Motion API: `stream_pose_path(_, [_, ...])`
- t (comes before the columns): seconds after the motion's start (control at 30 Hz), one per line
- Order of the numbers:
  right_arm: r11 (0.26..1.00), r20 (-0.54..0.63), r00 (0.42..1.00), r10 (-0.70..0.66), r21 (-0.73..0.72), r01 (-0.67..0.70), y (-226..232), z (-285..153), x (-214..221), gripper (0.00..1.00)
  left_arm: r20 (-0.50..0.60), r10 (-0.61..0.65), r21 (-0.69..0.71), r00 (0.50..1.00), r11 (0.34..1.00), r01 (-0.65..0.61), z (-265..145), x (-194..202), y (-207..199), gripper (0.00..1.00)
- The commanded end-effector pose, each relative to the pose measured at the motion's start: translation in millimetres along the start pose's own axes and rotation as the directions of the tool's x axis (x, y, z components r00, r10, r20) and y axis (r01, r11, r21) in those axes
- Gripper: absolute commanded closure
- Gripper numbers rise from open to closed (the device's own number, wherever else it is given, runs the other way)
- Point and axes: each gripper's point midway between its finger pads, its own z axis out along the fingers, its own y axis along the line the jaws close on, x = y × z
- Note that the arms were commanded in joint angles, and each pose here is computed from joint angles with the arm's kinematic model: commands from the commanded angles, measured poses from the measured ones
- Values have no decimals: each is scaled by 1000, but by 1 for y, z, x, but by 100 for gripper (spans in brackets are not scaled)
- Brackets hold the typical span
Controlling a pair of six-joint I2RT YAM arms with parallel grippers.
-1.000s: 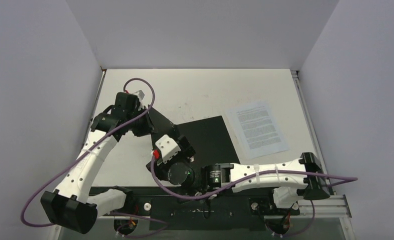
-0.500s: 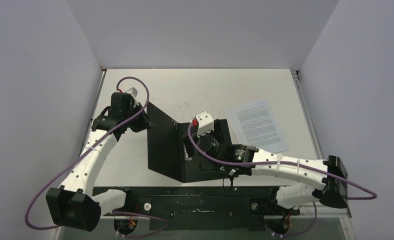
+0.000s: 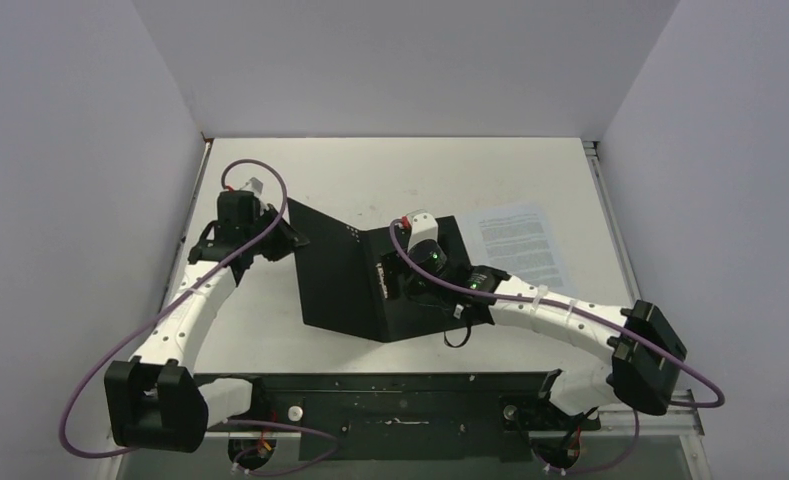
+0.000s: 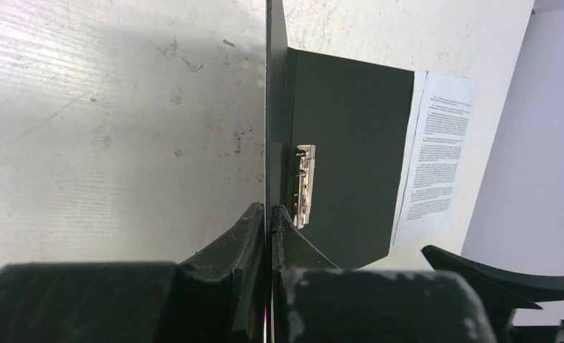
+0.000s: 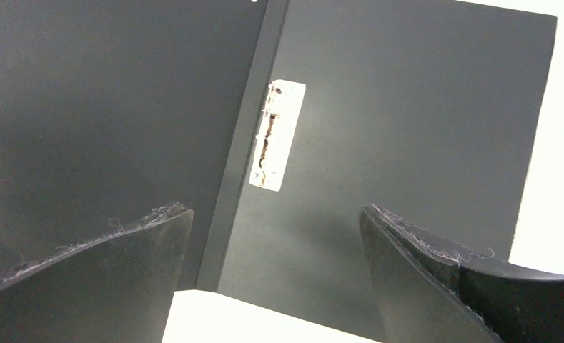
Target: Put the files into the folder
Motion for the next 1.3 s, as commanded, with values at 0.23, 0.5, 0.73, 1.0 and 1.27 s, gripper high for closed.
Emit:
stream_pose_path(0.23, [997, -81, 995, 50, -49, -54, 7, 48, 20, 10, 34, -1, 52, 999, 999, 0, 25, -6, 3, 100])
stream_pose_path(0.5, [998, -160, 985, 63, -15, -67, 4, 68, 55, 10, 37, -4, -90, 999, 996, 7, 25, 5, 39, 100])
stream_pose_path(0.73, [999, -200, 978, 51, 1, -52, 7, 80, 73, 10, 12, -40, -233, 999, 972, 41, 24, 22, 74, 96])
stream_pose_path(1.0, [999, -231, 973, 9, 49, 2, 8, 90, 86, 10, 0, -55, -340, 999, 939, 51, 19, 31, 96, 39])
stream_pose_path(1.27, [990, -273, 960, -62, 106, 94, 2, 94, 104, 10, 64, -1, -406, 998, 913, 27, -2, 9, 96, 23])
